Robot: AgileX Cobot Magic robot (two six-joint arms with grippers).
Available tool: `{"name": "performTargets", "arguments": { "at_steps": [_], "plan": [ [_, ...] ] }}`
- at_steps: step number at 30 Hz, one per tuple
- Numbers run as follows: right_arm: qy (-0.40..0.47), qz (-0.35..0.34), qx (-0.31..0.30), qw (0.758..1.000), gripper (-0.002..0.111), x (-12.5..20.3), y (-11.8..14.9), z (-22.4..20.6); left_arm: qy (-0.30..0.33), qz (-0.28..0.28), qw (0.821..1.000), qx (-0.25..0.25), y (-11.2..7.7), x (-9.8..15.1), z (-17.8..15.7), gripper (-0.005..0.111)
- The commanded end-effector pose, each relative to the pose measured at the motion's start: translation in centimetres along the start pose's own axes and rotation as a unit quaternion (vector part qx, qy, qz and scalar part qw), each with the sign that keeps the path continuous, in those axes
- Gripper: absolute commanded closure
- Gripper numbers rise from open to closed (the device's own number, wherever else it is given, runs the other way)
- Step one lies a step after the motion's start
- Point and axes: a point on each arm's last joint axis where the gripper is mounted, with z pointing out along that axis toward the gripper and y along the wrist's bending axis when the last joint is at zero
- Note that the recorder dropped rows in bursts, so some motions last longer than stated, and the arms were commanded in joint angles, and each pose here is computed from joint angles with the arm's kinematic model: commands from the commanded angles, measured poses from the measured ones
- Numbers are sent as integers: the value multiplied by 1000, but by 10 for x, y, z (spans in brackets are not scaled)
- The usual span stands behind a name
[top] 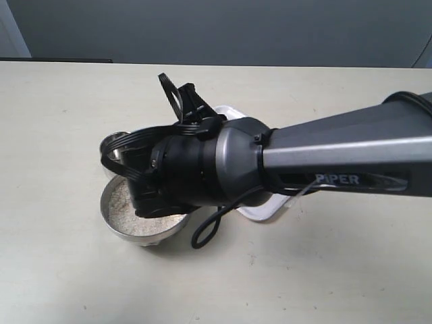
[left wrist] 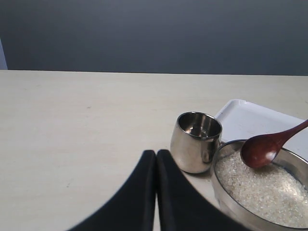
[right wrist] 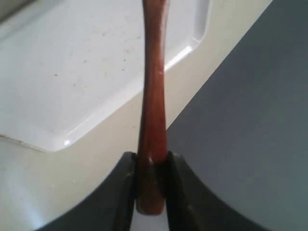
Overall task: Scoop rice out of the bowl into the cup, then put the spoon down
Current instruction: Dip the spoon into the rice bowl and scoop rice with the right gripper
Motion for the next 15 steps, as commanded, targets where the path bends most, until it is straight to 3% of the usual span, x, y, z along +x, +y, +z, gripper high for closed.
{"name": "performTargets", "arguments": {
  "at_steps": [1, 15],
  "plan": [
    [-13, 8, -6, 1000, 109, -1, -1, 1, -12, -2, 1000, 3, 0, -3, -1, 106],
    [-30, 11, -21, 999, 109, -6, 3, 2, -12, -2, 1000, 3, 0, -3, -1, 106]
  ]
}}
